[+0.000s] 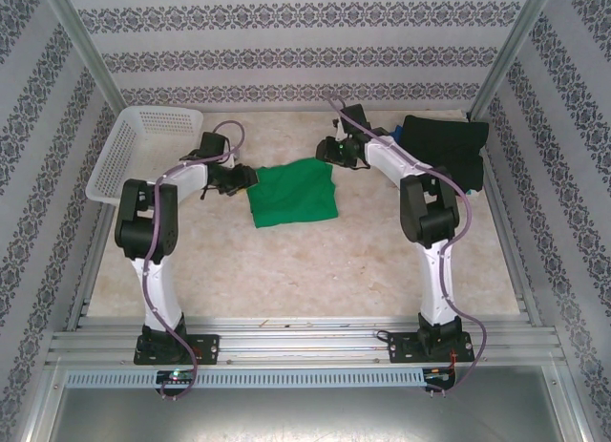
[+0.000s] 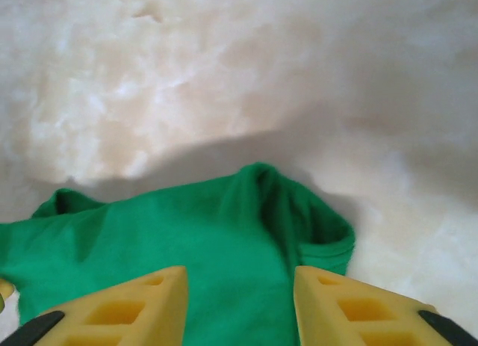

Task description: Fold and stack the t-shirts

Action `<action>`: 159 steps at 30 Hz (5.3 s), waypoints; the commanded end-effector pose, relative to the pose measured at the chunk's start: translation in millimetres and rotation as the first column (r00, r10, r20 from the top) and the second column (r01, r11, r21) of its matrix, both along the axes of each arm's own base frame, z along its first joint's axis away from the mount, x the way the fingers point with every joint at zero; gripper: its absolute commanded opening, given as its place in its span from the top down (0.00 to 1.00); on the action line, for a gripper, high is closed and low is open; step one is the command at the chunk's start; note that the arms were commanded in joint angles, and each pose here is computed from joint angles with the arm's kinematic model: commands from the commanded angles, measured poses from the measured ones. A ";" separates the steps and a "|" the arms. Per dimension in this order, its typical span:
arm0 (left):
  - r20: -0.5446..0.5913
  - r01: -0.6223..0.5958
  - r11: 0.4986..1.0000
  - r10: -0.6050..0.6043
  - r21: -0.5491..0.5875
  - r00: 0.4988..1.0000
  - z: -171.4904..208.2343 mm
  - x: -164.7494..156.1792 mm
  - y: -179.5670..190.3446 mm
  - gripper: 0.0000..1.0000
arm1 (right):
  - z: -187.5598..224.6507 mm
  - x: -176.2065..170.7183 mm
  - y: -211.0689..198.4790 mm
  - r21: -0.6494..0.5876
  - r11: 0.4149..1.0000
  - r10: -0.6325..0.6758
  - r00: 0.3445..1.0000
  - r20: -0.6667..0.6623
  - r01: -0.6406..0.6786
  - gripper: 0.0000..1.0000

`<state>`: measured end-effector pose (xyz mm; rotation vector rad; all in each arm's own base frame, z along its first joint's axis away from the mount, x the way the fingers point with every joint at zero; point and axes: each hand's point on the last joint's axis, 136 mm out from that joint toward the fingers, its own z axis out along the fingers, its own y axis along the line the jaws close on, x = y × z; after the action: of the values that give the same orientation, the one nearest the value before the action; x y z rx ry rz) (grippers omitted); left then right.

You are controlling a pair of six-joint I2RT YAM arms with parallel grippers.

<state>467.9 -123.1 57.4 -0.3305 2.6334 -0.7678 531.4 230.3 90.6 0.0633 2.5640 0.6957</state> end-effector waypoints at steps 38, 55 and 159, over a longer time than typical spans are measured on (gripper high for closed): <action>-0.019 0.228 0.971 -0.227 0.077 0.974 4.0 -24.3 -38.7 0.42 | -29.0 -223.9 -52.1 -0.133 0.991 -0.015 0.986 -0.165 -0.007 0.50; -0.034 0.309 0.950 -0.308 0.044 0.951 -13.1 -87.9 -85.3 0.38 | -61.0 -181.1 -28.8 -0.092 0.994 -0.070 0.977 -0.201 0.053 0.43; -0.045 0.256 0.967 -0.256 -0.006 0.966 10.4 -114.8 -48.3 0.51 | -43.3 -168.1 27.7 -0.154 0.988 -0.007 0.988 -0.157 -0.018 0.94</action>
<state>354.9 -178.6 45.6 -0.0302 2.7962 -0.8329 351.4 249.7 25.3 0.1141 2.8216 0.4662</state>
